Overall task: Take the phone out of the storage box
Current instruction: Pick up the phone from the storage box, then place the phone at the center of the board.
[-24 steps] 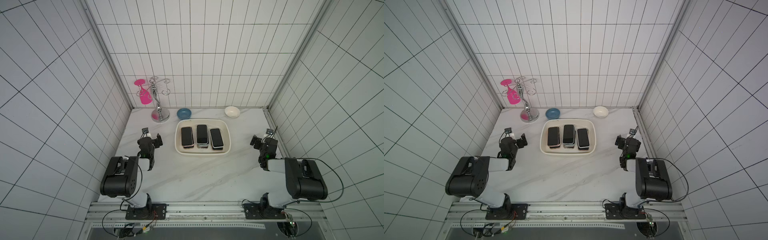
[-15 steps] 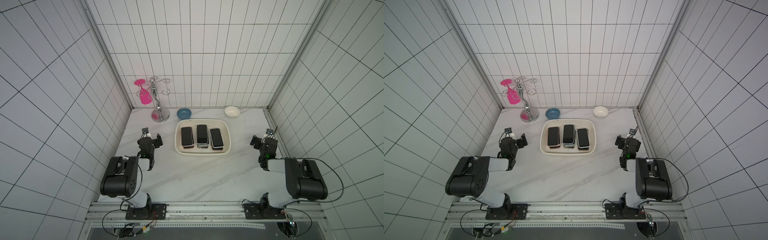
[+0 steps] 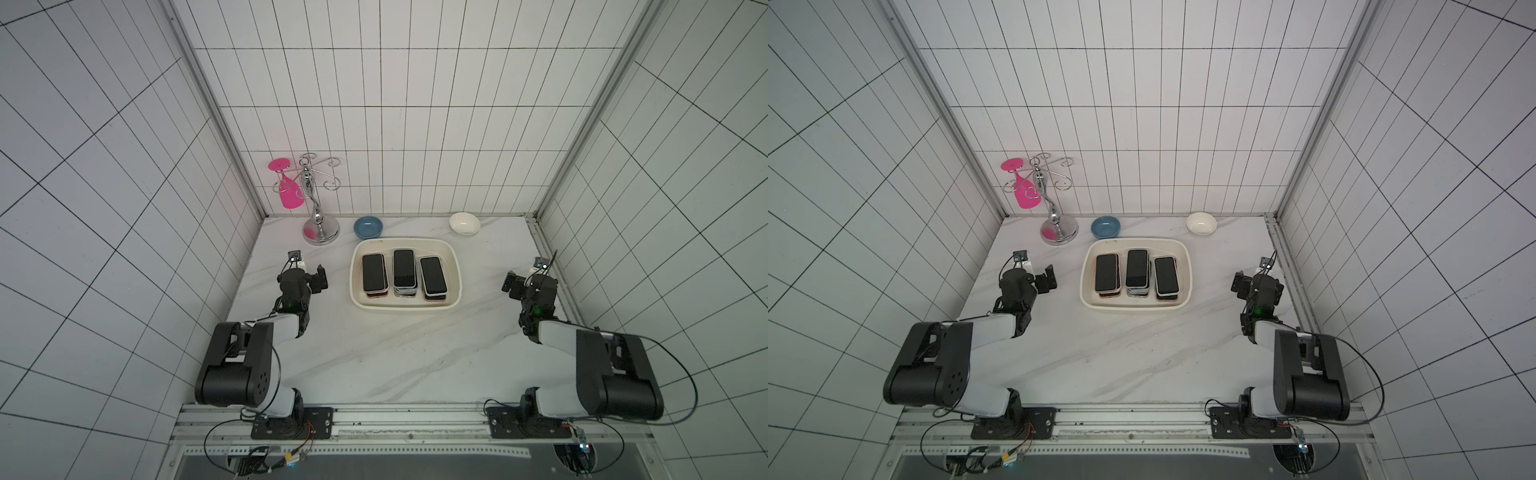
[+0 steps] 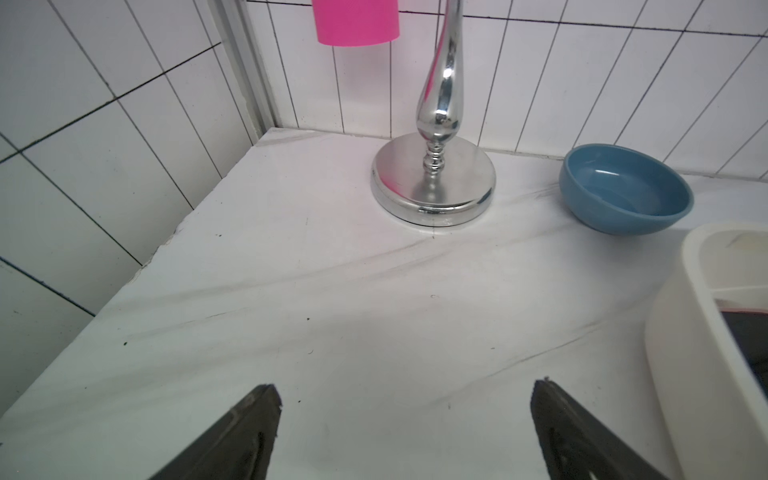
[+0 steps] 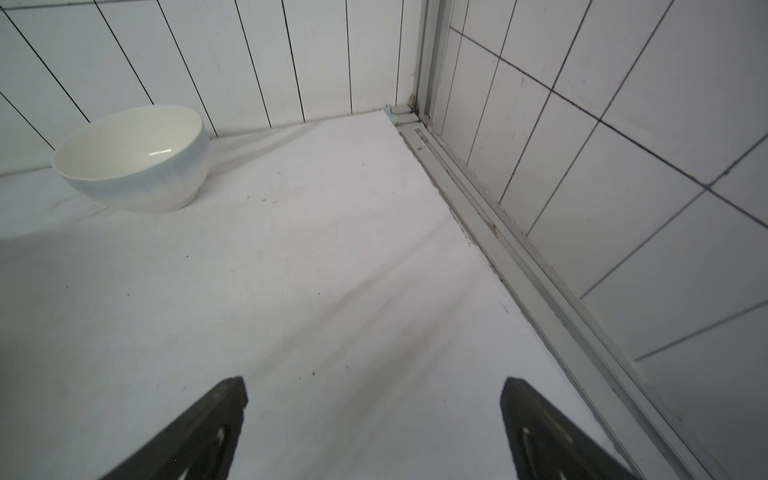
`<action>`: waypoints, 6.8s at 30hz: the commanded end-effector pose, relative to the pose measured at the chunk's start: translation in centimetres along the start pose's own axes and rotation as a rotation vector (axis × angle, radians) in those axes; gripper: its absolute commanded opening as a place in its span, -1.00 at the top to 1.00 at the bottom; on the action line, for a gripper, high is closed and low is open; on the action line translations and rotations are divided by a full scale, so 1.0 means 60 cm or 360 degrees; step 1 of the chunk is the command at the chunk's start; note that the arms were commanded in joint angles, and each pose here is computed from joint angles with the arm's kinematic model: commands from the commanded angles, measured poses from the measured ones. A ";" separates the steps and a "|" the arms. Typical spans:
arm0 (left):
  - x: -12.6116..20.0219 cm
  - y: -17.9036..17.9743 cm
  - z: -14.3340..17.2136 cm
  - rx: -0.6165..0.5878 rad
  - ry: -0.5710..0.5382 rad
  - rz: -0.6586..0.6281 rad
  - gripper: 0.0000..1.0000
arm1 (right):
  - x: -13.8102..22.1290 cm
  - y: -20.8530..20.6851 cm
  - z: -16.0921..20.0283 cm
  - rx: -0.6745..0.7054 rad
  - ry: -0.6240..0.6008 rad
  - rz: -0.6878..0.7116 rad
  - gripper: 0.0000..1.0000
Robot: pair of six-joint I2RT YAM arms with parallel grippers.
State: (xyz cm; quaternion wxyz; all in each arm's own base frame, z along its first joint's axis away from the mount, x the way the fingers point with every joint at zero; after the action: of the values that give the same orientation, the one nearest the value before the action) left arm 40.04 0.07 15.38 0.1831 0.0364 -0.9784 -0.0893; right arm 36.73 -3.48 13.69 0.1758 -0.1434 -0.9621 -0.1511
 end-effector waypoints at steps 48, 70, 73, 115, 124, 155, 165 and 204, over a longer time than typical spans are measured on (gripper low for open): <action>-0.056 -0.350 0.037 0.0044 0.1497 0.0348 -0.95 | 0.127 0.201 0.005 0.0253 0.0976 -0.0246 -0.99; -0.063 -0.344 0.096 0.0002 0.1606 0.0367 -0.86 | 0.120 0.202 0.023 0.0269 0.1016 -0.0241 -0.99; -0.063 -0.339 0.093 0.0007 0.1596 0.0368 -0.75 | 0.119 0.202 0.022 0.0271 0.1010 -0.0239 -0.97; 0.162 -0.407 -0.128 -0.0135 0.1174 0.1085 0.13 | 0.108 0.578 0.028 -0.0489 0.1816 -0.1514 -0.52; 0.165 -0.417 -0.124 -0.0138 0.1175 0.1104 0.15 | 0.138 0.590 0.108 -0.0432 0.1999 -0.1526 -0.38; 0.172 -0.424 -0.147 -0.0122 0.1081 0.1213 -0.83 | 0.196 0.563 0.123 -0.0492 0.2200 -0.1802 1.00; 0.208 -0.315 -0.205 0.0134 0.0964 0.1137 -0.95 | 0.262 0.456 0.107 -0.0376 0.2165 -0.1624 1.00; 0.193 -0.205 -0.090 0.0234 0.1020 0.0749 -0.96 | 0.391 0.449 0.415 -0.0098 0.2564 -0.1176 0.40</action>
State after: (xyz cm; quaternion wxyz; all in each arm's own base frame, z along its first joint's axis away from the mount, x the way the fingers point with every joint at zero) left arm 31.29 -14.36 21.78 0.5042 -0.1545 -0.8486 0.0421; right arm 17.63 35.78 7.80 0.7278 0.3319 -0.5334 -0.2750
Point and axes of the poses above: each gripper's point midway between its finger pads, its own x axis back along the fingers, its own y axis along the line the jaws close on, z = x × y, the point moved 2 cm from there along x, back along the fingers, and after that the axes turned 14 degrees about -x, right-handed, at the moved point
